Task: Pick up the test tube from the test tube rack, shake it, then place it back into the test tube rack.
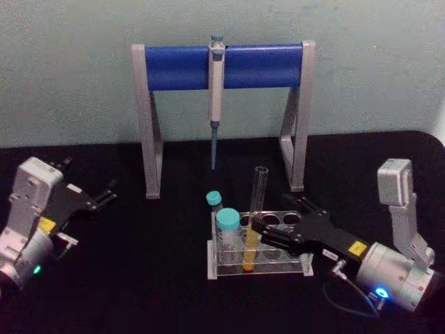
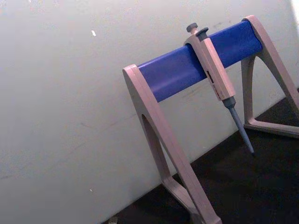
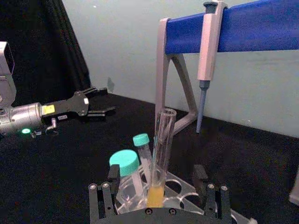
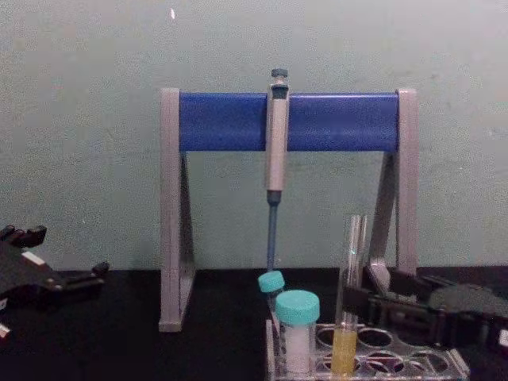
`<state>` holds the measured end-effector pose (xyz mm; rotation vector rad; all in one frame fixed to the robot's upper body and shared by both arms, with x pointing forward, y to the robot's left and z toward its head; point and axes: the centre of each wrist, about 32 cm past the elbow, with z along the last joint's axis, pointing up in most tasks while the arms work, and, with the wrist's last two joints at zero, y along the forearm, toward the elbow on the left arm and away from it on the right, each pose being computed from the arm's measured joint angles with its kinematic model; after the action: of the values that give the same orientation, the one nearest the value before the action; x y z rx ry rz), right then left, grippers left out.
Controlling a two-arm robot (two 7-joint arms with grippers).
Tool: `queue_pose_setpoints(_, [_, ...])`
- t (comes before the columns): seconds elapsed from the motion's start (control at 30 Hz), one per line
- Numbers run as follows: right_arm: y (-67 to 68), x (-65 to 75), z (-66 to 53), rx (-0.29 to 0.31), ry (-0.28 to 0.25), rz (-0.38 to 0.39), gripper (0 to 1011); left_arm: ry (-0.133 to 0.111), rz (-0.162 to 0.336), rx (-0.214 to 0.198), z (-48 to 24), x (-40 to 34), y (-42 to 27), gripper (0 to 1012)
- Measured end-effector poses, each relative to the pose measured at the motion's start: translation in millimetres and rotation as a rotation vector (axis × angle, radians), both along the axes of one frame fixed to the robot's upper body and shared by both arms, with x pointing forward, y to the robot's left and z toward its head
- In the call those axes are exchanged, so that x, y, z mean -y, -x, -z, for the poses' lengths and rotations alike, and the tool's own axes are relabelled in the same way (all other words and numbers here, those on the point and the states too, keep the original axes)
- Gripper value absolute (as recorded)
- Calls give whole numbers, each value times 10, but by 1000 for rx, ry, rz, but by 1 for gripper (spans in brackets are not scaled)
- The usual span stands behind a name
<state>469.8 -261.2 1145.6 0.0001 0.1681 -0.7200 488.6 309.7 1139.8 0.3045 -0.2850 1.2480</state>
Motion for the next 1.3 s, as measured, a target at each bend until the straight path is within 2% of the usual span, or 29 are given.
queue_pose_setpoints(0.2, [-157, -74, -4, -1, -8, -32, 1000, 0, 0, 0, 0, 0, 0, 1001])
queue_pose_setpoints(0.5, [-301, -145, -1, -2, -14, -60, 1000, 0, 0, 0, 0, 0, 0, 1001])
queue_pose_setpoints(1.1, [-330, -161, 2, -2, -15, -66, 1001, 0, 0, 0, 0, 0, 0, 1001])
queue_pose_setpoints(1.3, [-329, -159, 1, -1, -16, -66, 886, 0, 0, 0, 0, 0, 0, 1001])
